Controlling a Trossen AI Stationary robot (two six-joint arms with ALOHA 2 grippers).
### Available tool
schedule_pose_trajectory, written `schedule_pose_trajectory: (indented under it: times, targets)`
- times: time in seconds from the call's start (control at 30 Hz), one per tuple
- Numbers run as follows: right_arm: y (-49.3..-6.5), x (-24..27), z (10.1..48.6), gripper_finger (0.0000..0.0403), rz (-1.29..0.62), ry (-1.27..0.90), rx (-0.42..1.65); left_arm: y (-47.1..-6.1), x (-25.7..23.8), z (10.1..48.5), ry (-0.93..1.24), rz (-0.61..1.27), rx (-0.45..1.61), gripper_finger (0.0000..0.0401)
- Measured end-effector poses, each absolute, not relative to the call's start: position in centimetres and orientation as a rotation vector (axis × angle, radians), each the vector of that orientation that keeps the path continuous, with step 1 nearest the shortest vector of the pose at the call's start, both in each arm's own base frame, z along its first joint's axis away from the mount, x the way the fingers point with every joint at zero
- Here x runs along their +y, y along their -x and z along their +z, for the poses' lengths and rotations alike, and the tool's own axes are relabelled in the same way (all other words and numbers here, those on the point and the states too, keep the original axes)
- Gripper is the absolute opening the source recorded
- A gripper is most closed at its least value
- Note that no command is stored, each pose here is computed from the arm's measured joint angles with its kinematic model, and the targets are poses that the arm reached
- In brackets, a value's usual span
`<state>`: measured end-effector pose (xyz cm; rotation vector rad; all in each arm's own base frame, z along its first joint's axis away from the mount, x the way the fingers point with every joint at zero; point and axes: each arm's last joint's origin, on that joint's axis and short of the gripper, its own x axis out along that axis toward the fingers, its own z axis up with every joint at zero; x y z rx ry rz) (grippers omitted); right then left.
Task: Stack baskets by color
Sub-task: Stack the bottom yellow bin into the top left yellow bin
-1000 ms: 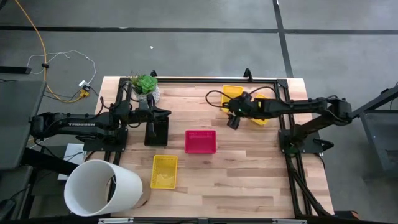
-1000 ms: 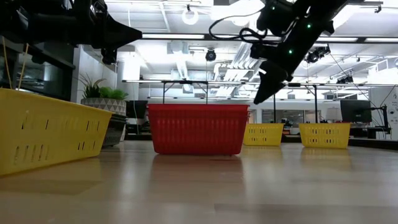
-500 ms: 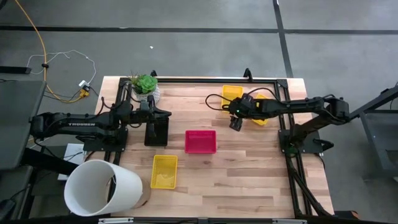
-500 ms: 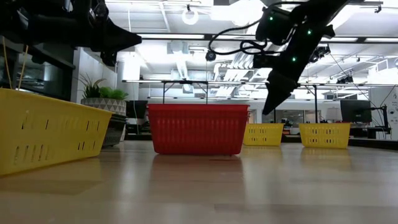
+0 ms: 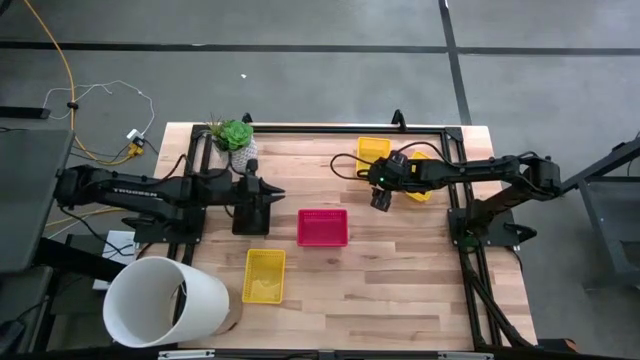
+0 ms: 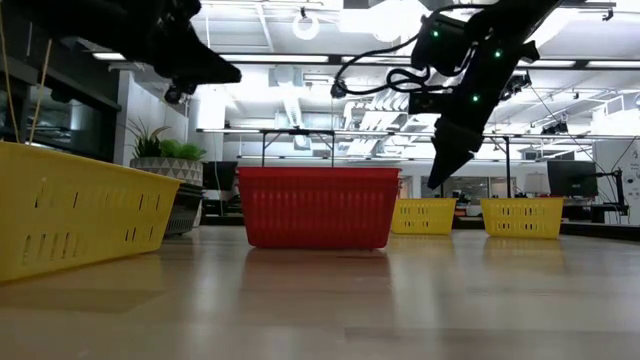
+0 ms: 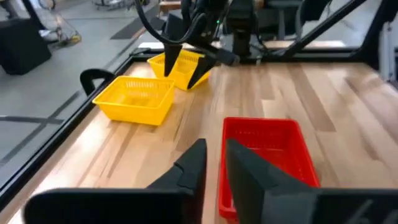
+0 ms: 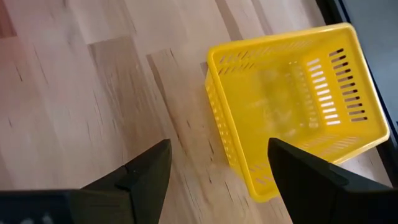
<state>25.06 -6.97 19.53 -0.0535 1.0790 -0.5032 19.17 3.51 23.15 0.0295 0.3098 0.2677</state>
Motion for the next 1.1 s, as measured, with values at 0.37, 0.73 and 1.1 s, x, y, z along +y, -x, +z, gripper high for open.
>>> schedule_pose_trajectory:
  times: [0.37, 0.73, 1.1]
  targets:
    - [-23.7, -5.6, 22.3, 0.0184, -0.479, 0.059, 0.982, -21.2, 1.8, 24.0, -0.124, 0.305, 0.322, 0.0127]
    - [-22.4, -2.2, 25.4, 0.0018, -0.409, 0.079, 0.812, -21.4, 0.8, 23.5, -0.142, 0.31, 0.359, 0.0139]
    - [-22.4, -1.1, 25.4, 0.0003, -0.38, 0.096, 0.81, -21.1, 0.3, 22.2, -0.097, 0.194, 0.741, 0.0139]
